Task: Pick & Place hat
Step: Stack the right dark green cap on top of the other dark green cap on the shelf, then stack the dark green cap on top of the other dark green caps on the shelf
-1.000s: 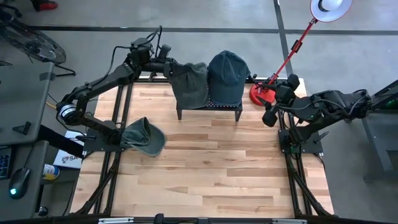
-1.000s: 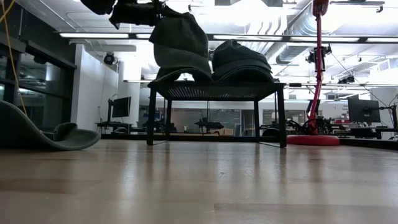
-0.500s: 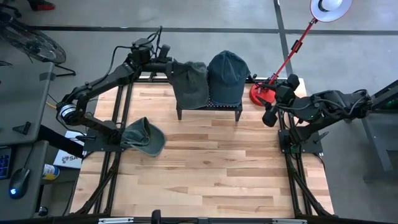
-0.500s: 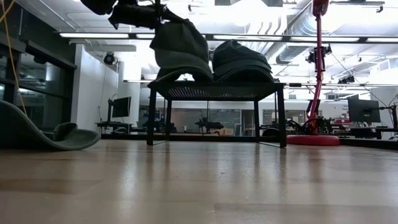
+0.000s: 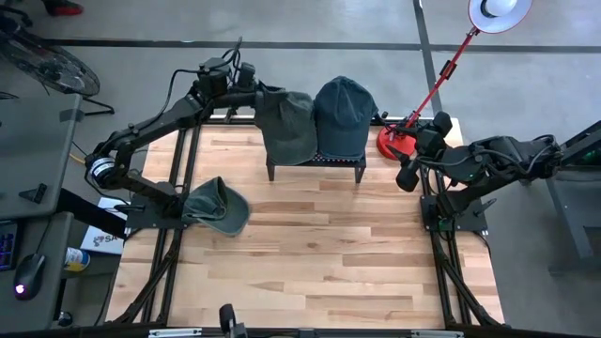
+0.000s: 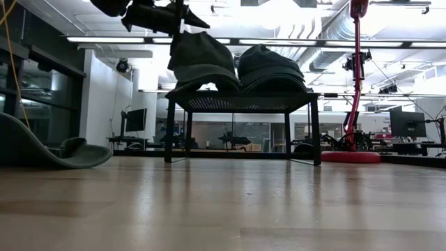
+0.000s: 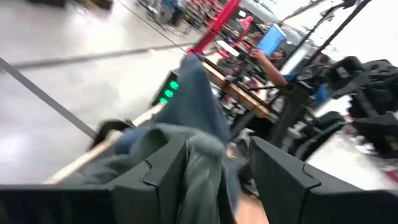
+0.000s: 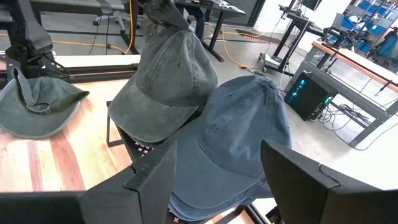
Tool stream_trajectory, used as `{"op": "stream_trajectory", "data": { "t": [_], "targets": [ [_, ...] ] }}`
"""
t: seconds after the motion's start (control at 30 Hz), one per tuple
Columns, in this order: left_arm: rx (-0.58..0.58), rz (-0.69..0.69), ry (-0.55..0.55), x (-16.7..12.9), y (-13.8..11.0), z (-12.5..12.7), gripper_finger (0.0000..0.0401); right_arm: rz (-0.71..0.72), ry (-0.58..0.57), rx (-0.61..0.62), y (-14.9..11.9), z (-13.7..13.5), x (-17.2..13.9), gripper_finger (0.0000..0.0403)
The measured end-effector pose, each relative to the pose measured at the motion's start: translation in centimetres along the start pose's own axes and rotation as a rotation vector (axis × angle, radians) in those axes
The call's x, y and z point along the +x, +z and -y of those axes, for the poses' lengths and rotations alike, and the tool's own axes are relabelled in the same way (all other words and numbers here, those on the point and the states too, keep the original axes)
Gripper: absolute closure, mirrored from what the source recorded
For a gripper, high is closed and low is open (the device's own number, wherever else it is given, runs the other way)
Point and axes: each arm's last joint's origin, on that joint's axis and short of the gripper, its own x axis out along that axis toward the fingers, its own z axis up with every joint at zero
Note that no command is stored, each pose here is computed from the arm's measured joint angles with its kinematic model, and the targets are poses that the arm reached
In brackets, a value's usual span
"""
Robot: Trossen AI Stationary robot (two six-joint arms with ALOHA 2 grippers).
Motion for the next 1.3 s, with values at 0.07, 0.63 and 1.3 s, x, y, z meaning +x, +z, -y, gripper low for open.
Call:
{"op": "stream_trajectory", "data": {
  "t": [0.07, 0.63, 1.3],
  "targets": [
    [0.045, 0.022, 0.04, 0.0, 0.1, -0.1, 0.0224, -0.001, 0.0, -0.002, 0.0, 0.0, 0.0, 0.0175],
    [0.358, 0.157, 0.197, -2.4, 3.0, 2.5, 0.0222, -0.013, -0.002, -0.018, -0.2, 0.0, 0.0, 0.0175],
    [-0.087, -0.77, 0.728, -12.8, -6.0, 8.9, 0.0222, -0.015, 0.01, -0.024, -0.2, 0.0, 0.0, 0.0175]
  ]
}}
